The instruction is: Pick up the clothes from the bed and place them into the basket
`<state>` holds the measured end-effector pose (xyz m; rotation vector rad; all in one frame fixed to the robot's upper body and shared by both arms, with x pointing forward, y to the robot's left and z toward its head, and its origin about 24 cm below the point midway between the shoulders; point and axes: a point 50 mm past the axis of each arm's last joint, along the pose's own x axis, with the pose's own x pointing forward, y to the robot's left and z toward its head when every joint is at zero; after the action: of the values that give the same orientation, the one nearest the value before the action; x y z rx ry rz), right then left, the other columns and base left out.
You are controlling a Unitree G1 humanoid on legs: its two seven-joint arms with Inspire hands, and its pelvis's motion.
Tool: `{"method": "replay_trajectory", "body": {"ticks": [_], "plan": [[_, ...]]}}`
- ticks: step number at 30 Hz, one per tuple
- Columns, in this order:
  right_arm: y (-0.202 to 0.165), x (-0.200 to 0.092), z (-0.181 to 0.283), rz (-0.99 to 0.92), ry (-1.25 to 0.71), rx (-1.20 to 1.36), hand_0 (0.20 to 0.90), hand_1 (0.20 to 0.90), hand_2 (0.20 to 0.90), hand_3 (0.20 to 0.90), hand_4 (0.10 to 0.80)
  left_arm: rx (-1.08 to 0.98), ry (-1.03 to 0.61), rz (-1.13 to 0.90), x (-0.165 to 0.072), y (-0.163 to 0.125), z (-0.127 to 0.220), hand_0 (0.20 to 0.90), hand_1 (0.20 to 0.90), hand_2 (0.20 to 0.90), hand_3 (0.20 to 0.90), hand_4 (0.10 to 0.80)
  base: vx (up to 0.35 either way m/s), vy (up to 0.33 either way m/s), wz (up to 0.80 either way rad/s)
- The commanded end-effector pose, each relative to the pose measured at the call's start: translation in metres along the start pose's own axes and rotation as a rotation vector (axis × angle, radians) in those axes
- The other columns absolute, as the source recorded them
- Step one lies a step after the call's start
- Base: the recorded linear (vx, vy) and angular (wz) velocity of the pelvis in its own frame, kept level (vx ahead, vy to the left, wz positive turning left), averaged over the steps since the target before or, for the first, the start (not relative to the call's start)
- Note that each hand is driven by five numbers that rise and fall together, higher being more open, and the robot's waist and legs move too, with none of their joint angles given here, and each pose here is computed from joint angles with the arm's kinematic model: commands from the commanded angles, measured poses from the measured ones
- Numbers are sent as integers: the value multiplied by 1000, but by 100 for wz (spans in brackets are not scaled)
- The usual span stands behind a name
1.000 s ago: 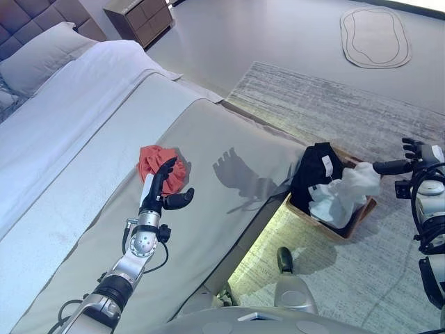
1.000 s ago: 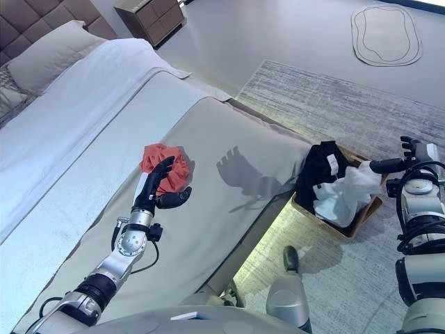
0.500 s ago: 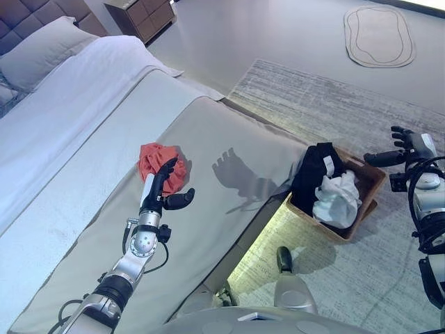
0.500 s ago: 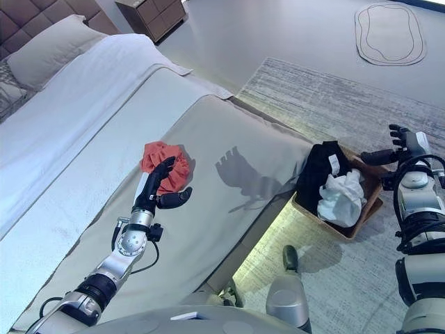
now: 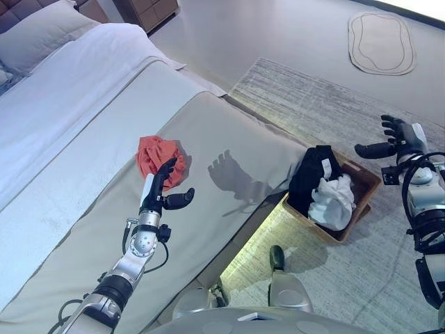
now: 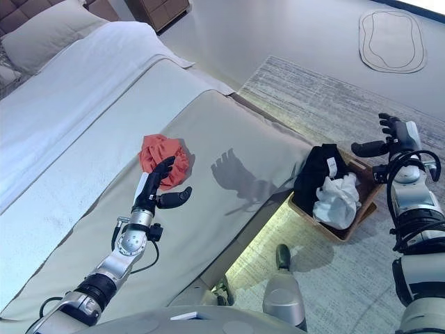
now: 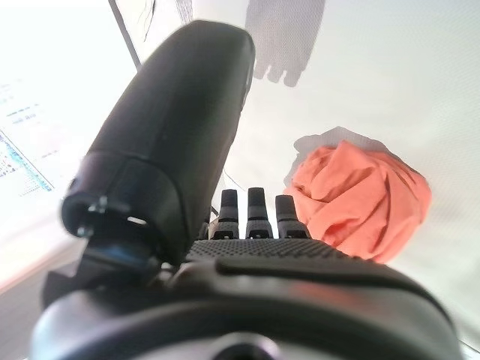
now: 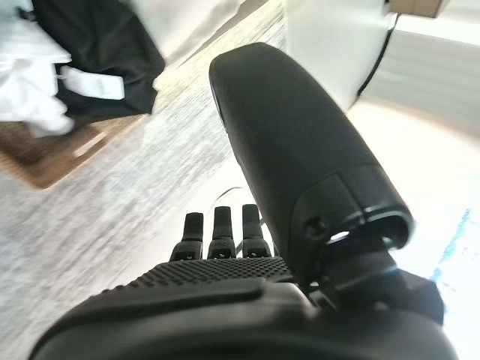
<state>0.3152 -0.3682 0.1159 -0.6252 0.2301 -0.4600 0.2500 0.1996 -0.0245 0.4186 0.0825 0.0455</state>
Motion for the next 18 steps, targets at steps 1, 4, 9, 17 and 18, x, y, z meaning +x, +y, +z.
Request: {"method": "replay_trajectory", "body": {"ticks": [1, 4, 9, 17, 18], "plan": [[8, 7, 65, -17, -245, 48, 900, 900, 900, 900, 800, 10, -147, 74, 17, 17, 25, 900, 900, 900, 900, 800, 1, -6, 14], [19, 5, 70, -8, -282, -17, 900, 900, 900, 900, 800, 16, -133, 78, 15, 17, 23, 900, 900, 900, 900, 800, 8, -16, 10], [33, 1, 91, -23, -372, 18, 900, 900, 900, 900, 800, 22, -103, 95, 13, 20, 16, 900, 900, 900, 900, 800, 18, -30, 12], [43, 0, 116, -62, -460, -102, 900, 900, 900, 900, 800, 17, -82, 121, 7, 25, 11, 900, 900, 900, 900, 800, 6, 0, 16], [45, 1, 120, -55, -460, -117, 900, 900, 900, 900, 800, 18, -81, 125, 7, 26, 11, 900, 900, 900, 900, 800, 28, 1, 29]]}}
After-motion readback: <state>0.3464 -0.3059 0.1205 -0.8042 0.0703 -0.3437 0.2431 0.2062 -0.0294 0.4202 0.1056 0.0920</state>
